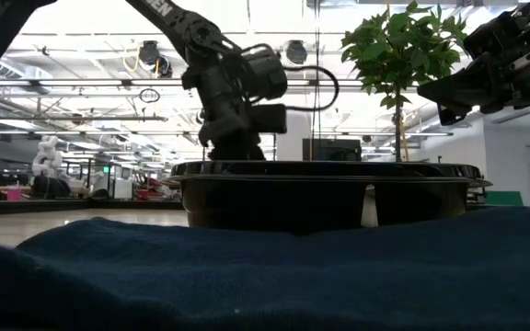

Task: Pick and placing Produce into tupperware
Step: Put the strawberry into the black container

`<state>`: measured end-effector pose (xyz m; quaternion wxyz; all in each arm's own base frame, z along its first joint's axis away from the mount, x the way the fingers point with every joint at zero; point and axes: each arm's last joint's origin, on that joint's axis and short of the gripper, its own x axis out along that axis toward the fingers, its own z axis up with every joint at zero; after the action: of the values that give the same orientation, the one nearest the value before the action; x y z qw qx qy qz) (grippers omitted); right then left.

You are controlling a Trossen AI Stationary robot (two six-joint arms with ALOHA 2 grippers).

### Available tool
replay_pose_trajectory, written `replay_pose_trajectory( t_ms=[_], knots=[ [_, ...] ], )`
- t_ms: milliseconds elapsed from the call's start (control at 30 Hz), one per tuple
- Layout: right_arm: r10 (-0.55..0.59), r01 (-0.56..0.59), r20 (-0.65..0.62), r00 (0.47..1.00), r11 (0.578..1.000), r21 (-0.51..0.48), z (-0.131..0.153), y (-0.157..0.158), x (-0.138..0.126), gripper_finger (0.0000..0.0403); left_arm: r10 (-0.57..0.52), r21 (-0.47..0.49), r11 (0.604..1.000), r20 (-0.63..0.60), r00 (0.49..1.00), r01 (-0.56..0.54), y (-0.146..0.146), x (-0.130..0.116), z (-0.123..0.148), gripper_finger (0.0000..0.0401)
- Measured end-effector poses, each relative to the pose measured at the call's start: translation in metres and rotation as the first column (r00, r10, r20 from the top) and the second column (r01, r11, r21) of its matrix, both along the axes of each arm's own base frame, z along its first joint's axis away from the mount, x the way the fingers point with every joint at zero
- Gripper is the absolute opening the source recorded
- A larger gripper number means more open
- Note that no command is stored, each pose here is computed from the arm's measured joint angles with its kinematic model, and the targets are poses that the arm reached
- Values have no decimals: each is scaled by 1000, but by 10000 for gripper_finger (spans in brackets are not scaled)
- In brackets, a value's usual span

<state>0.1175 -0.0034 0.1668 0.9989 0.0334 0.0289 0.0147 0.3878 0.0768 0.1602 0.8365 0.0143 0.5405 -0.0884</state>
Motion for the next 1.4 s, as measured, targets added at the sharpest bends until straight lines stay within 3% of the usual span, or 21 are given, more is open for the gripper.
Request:
replay_pose_trajectory(
  t_ms=[367,767,1400],
  knots=[
    [-1,1,1,1000,1000,0,0,0,0,0,-15,6,1000,-20,1000,15,1,5,-21,346],
    [-3,3,-6,1000,1000,0,-1,0,1,0,-45,26,999,1,999,45,0,7,-24,343],
    [-3,3,-6,1000,1000,1,-1,0,1,0,-42,31,999,15,999,41,1,10,-24,168]
  ],
)
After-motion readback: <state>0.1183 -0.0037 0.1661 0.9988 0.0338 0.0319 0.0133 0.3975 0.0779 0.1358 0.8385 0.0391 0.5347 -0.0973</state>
